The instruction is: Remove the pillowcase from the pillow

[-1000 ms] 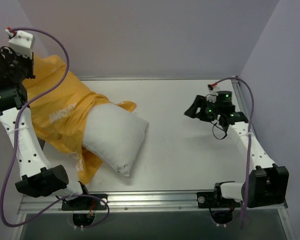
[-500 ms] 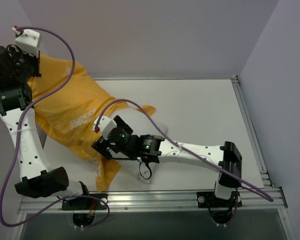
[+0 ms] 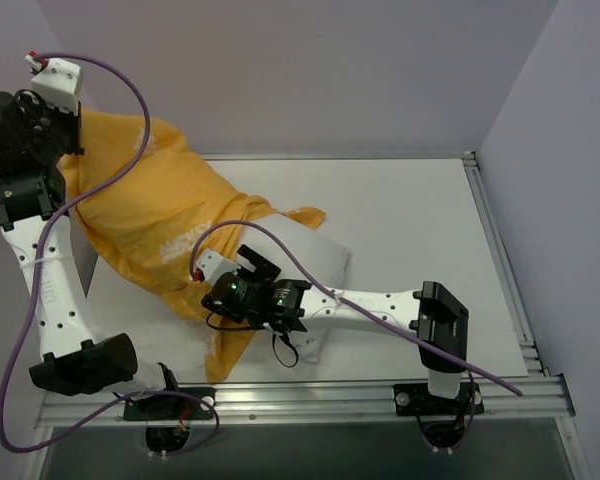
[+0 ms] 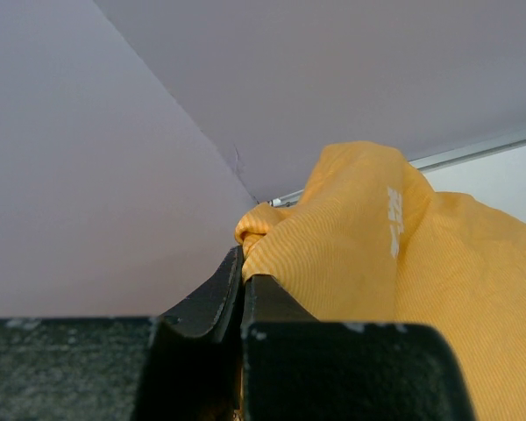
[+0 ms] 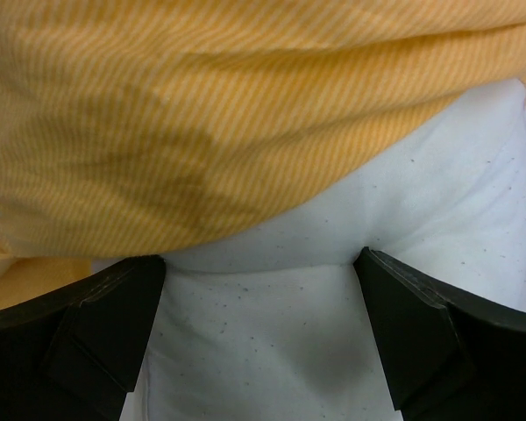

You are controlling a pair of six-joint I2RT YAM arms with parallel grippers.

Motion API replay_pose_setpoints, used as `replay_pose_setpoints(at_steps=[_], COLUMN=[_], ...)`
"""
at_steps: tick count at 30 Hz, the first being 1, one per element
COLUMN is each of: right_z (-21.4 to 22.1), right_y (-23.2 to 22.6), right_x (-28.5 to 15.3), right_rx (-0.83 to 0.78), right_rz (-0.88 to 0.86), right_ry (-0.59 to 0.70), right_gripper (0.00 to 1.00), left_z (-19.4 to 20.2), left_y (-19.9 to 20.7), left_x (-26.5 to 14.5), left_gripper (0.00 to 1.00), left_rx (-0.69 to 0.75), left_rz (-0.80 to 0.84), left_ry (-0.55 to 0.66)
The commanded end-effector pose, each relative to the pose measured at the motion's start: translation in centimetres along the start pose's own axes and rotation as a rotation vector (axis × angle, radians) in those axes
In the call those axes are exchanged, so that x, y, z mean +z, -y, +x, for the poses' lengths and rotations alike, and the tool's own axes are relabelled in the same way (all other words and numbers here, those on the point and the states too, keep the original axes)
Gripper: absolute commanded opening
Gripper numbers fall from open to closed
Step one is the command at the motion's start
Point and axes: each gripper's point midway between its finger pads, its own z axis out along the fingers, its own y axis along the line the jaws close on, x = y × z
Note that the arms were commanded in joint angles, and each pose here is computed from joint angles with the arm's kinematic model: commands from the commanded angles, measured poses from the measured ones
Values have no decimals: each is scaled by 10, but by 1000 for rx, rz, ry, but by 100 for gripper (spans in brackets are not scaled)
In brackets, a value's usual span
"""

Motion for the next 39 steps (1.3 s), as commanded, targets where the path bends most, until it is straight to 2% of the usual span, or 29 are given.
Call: replay_pose_setpoints(at_steps=[1,5,10,13,16,18,22,24,25,27,28,29,30,33,36,38,39], right_z=[54,41,79,70,69,99,179,213,221,245,251,255,262,261,275,295,290], right_y=[0,-2,-6,-9,3,2,1,0,-4,-5,-4,-4,5,27,59,73,85], right_x=[13,-3,-6,-21,-23,-9,25,32,32,32,33,33,31,30,22,12,9], right_rx=[-126,-105,-189,-142,-100,-83,75,134,180,263,295,336,360,458,597,675,725], right_rz=[50,-24,-97,-144,-116,-114,-144,-147,-145,-160,-154,-144,-111,-40,31,61,75], right_ry=[-179,-96,-226,-189,-184,-273,-481,-576,-600,-668,-678,-690,-693,-658,-653,-676,-639], right_gripper=[100,100,100,100,100,100,99,95,91,64,44,6,0,0,0,0,0], left_z=[-42,-38,-35,-32,-31,-33,-34,-34,-33,-34,-32,-32,-34,-33,-33,-47,-45], left_y=[-10,-12,-14,-16,-17,-16,-19,-23,-25,-27,-27,-29,-31,-40,-65,-92,-99], left_x=[-11,-8,-4,-1,0,-1,-1,-1,-1,-1,0,0,-1,-2,-3,-17,-21], left_gripper=[2,2,2,2,2,2,2,2,2,2,2,2,2,2,2,2,2], left_rx=[17,25,11,17,20,15,9,11,11,10,8,6,6,1,-19,-45,-64], left_rz=[-42,-49,-56,-61,-65,-64,-78,-91,-96,-105,-104,-110,-116,-153,-231,-303,-315], left_ry=[118,102,92,80,77,83,81,82,78,78,73,72,75,68,61,89,77])
